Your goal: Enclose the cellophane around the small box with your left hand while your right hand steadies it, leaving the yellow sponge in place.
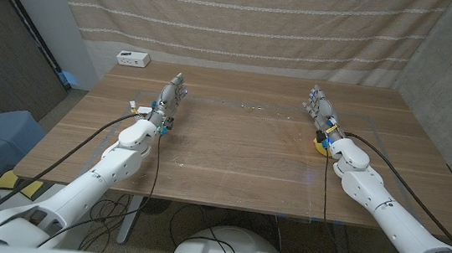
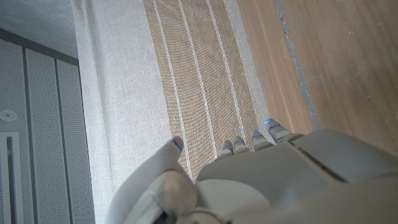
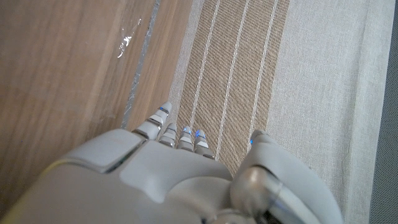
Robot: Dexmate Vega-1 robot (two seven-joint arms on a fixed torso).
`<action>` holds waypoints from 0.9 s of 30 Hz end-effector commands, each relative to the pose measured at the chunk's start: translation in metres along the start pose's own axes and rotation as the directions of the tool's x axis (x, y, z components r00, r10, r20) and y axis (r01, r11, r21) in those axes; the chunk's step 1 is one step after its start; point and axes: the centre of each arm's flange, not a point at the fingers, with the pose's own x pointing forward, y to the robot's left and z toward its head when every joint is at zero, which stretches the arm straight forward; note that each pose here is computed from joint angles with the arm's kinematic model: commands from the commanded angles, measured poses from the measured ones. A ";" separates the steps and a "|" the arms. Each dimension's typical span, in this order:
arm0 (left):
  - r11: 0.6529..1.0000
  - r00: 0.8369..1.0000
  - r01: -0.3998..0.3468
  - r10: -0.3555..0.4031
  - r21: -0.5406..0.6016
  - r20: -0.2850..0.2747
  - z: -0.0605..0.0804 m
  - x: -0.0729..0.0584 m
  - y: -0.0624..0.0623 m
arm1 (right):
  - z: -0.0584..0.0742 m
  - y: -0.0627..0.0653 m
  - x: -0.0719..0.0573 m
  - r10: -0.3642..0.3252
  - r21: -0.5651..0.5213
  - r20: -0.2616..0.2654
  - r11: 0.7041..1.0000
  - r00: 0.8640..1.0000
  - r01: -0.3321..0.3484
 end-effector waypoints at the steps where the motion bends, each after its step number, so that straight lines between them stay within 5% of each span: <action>1: 0.955 0.991 -0.129 0.119 0.266 0.054 0.028 -0.010 0.006 | 0.000 -0.001 -0.001 -0.001 0.000 -0.001 1.000 1.000 0.001; 9: 0.808 0.965 -0.263 0.231 0.528 0.127 0.054 -0.023 0.010 | -0.002 0.002 -0.001 0.006 0.003 -0.010 1.000 1.000 -0.006; 16: 0.619 0.927 -0.358 0.323 0.699 0.189 0.073 -0.036 0.009 | -0.003 0.003 0.001 0.014 -0.003 -0.014 1.000 1.000 -0.014; 23: 0.424 0.887 -0.389 0.412 0.818 0.209 0.087 -0.045 0.004 | -0.003 0.006 0.005 0.018 -0.001 -0.015 1.000 1.000 -0.018; 27: 0.349 0.869 -0.371 0.456 0.861 0.190 0.093 -0.048 0.004 | -0.003 0.007 0.006 0.021 -0.007 -0.014 1.000 1.000 -0.021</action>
